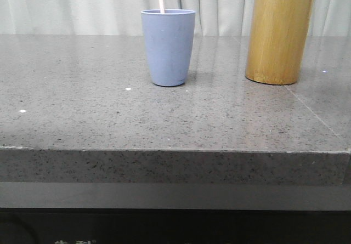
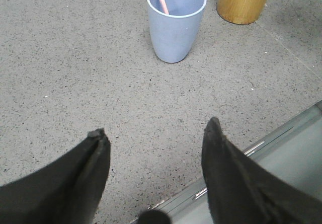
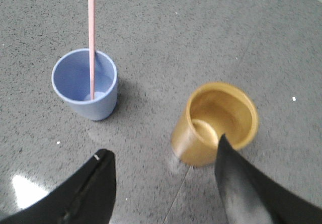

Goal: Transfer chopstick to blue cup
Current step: 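Open the right gripper and withdraw it from the cup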

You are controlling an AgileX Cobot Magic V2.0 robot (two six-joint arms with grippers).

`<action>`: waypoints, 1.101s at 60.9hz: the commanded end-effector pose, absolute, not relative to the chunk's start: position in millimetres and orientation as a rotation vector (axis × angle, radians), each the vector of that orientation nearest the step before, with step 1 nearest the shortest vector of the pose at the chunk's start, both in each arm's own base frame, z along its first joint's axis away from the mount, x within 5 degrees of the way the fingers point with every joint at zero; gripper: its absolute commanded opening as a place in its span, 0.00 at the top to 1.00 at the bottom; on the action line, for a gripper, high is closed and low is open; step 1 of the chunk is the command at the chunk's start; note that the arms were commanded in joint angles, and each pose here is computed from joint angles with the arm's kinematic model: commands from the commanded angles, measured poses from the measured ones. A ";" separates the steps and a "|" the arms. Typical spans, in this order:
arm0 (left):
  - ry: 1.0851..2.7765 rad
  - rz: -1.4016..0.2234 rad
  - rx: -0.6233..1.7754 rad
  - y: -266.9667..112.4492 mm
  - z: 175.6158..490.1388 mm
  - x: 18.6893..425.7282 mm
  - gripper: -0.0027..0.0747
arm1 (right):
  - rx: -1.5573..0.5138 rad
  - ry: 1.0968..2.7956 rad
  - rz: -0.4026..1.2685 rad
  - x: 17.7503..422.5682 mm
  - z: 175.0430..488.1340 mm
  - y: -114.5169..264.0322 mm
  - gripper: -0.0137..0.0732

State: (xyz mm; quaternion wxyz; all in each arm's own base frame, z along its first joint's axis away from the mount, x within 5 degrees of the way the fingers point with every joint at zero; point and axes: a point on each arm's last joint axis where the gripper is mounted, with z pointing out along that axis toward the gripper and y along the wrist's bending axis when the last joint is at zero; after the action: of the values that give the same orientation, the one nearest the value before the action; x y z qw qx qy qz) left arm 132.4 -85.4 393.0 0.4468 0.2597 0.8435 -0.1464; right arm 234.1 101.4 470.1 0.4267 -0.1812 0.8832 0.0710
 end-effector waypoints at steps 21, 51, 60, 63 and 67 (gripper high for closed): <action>1.984 -0.392 0.608 -86.6 408.9 132.8 0.44 | -0.071 2.073 0.126 174.2 424.7 27.8 0.32; 1.984 -0.392 0.608 -86.6 408.9 132.8 0.44 | -0.116 1.961 0.127 90.8 384.2 14.3 0.32; 1.984 -0.392 0.608 -86.6 408.9 132.8 0.49 | -0.115 1.935 0.129 77.6 381.3 12.2 0.36; 1.984 -0.392 0.608 -86.6 408.9 132.8 0.55 | -0.115 1.934 0.129 75.6 381.4 11.9 0.43; 1.984 -0.390 0.608 -86.5 408.9 132.8 0.63 | -0.115 1.933 0.129 74.8 381.4 11.8 0.54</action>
State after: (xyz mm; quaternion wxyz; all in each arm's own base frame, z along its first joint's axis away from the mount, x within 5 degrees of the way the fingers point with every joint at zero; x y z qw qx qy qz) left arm 132.4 -85.3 393.0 0.4470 0.2599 0.8435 -0.1457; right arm 74.7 12.3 369.1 0.5269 -0.0481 0.8467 0.0561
